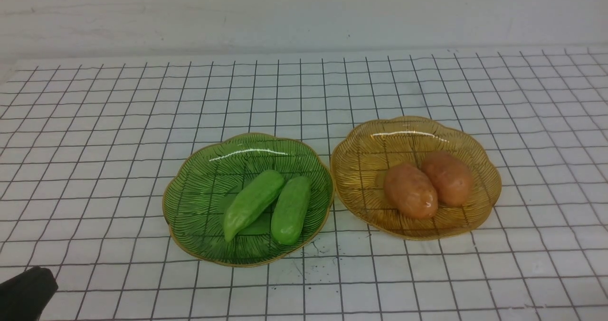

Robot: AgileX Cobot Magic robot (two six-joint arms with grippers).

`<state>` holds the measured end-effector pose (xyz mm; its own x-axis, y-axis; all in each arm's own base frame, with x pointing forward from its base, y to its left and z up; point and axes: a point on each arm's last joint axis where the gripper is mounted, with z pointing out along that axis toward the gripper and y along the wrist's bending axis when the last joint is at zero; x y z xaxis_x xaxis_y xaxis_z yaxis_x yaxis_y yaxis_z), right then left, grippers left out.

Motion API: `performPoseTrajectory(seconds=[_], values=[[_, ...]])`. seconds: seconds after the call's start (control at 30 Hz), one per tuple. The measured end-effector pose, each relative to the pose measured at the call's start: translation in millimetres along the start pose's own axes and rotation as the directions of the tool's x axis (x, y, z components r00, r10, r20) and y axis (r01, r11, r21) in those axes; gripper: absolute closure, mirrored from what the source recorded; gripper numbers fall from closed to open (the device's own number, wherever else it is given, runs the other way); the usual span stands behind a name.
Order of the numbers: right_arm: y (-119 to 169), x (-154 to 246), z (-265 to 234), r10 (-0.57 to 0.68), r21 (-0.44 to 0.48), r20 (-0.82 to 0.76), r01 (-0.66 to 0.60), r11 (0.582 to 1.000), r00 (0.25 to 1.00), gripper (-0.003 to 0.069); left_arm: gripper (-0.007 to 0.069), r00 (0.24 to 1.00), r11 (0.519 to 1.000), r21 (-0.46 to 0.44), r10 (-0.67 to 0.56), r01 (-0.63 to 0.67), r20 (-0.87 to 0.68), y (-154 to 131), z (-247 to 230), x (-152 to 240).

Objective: Put different types of vegetables on the plate.

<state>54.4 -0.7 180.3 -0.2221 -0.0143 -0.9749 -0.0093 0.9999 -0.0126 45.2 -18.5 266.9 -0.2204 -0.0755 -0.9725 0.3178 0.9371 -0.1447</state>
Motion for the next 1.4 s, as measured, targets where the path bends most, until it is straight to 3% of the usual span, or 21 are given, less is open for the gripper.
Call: performPoseTrajectory(seconds=[0.23,0.4,0.5,1.4], values=[[0.0,0.0,0.0,0.0,0.0,0.0,0.0,1.0,1.0,0.0594,0.0633,0.998,0.979,-0.2,0.056,-0.048,0.032,16.1,1.5,35.0],[0.0,0.0,0.0,0.0,0.0,0.0,0.0,1.0,1.0,0.0594,0.0633,0.998,0.955,-0.293,0.02,-0.039,-0.067,27.7,13.4,73.4],[0.0,0.0,0.0,0.0,0.0,0.0,0.0,1.0,1.0,0.0594,0.0633,0.993,0.952,-0.303,0.002,-0.038,-0.12,31.2,17.9,91.5],[0.0,0.0,0.0,0.0,0.0,0.0,0.0,1.0,1.0,0.0594,0.0633,0.995,0.951,-0.308,-0.005,-0.026,-0.1,31.4,18.4,91.0]])
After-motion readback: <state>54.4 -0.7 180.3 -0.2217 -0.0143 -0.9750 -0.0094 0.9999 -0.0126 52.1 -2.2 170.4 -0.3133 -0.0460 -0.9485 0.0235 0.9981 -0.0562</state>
